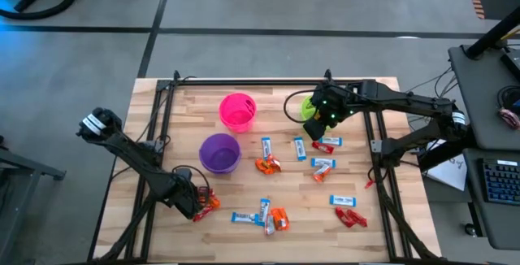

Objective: Sort candy
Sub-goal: Put the red chocolate into the purple bucket

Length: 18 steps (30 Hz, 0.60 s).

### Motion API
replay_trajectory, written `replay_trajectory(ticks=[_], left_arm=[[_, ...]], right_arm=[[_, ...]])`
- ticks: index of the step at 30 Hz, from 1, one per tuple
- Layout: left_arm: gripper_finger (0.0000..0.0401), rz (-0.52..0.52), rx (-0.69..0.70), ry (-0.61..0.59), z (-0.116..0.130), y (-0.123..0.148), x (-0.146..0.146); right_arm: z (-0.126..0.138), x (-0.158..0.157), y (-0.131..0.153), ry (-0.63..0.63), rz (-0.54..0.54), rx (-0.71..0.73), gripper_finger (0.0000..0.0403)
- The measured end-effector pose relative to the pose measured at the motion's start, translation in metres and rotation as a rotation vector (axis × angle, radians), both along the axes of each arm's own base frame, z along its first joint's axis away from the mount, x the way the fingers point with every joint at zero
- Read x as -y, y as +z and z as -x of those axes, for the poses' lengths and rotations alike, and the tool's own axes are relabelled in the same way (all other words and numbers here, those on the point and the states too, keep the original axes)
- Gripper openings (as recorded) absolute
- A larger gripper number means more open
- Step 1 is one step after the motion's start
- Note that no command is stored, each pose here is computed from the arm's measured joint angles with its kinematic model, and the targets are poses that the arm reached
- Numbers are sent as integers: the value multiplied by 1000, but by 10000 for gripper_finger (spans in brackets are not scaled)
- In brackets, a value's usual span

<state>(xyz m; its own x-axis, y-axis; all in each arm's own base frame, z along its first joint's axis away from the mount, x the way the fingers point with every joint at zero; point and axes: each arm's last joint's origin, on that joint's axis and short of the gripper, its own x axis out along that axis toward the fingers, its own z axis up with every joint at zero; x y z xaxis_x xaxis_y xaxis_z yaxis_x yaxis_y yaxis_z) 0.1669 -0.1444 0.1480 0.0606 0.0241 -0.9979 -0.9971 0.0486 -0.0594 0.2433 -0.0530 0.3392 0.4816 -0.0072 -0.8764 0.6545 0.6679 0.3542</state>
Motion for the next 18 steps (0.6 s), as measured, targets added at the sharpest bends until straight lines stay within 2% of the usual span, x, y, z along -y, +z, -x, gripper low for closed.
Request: replay_trajectory(ticks=[7, 12, 18], left_arm=[[7, 9, 7, -8, 0, 2, 0], [6, 50, 39, -29, 1, 13, 0], [3, 110, 101, -92, 3, 48, 0]], right_arm=[[0, 0, 0, 0, 0, 0, 221], [0, 0, 0, 1, 1, -1, 221], [0, 1, 0, -5, 16, -3, 221]])
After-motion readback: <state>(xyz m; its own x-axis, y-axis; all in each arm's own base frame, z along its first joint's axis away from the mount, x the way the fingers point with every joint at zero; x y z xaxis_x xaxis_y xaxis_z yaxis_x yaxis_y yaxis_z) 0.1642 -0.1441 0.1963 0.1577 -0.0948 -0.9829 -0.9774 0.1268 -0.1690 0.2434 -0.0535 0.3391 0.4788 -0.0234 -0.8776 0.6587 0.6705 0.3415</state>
